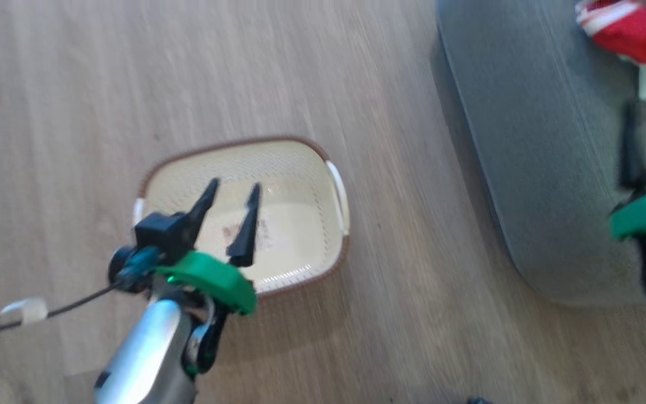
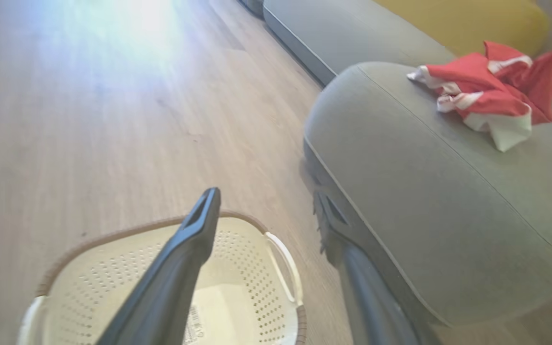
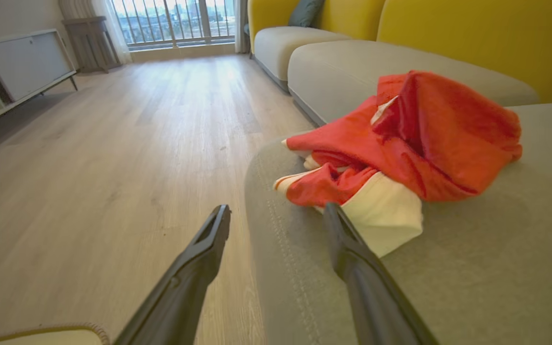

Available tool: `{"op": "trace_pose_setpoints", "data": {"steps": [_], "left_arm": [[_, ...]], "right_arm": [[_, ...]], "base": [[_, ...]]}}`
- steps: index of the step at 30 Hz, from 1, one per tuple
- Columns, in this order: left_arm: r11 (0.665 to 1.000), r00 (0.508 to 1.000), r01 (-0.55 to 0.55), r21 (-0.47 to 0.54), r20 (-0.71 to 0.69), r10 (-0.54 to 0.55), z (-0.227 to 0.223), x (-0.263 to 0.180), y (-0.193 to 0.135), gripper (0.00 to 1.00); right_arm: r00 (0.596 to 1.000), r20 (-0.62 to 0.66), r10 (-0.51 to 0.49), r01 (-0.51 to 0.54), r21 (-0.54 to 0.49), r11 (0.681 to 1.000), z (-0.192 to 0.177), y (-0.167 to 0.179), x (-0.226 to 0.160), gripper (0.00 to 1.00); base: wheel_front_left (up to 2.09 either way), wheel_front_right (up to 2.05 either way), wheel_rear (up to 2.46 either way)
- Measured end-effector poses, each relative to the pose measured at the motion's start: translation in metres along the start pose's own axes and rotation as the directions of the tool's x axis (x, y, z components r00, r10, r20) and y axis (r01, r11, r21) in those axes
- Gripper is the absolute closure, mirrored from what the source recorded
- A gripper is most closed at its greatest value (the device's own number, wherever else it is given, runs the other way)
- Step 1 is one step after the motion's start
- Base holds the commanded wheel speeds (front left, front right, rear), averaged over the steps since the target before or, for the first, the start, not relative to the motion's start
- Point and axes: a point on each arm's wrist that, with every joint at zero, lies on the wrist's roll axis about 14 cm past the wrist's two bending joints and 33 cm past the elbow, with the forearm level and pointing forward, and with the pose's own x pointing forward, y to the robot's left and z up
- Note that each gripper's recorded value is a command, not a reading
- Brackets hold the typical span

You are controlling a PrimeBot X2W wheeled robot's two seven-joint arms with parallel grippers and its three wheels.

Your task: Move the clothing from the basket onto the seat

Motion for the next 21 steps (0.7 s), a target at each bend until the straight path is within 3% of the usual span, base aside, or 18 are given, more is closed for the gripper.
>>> {"op": "trace_pose_setpoints", "data": {"steps": [4,9,13,21], "left_arm": [[0.989,0.988,-0.148,0.007,0.048,0.148,0.019,-0.033,0.037,0.0],[0.95,0.945,-0.313,0.016,0.106,0.31,0.04,-0.079,0.079,0.0],[0.926,0.919,-0.377,0.024,0.136,0.37,0.047,-0.114,0.091,0.0],[0.9,0.884,-0.435,0.016,0.196,0.424,0.061,-0.148,0.098,0.0]], "right_arm": [[0.996,0.015,0.09,-0.091,0.049,0.995,-0.002,0.041,-0.014,0.0],[0.977,0.051,0.208,-0.213,0.099,0.972,0.003,0.1,-0.032,0.0],[0.963,0.034,0.266,-0.268,0.128,0.955,-0.007,0.131,-0.059,0.0],[0.94,-0.017,0.34,-0.338,0.061,0.939,-0.024,0.159,-0.085,0.0]], "base": [[0.0,0.0,0.0],[0.0,0.0,0.0],[0.0,0.0,0.0],[0.0,0.0,0.0]]}}
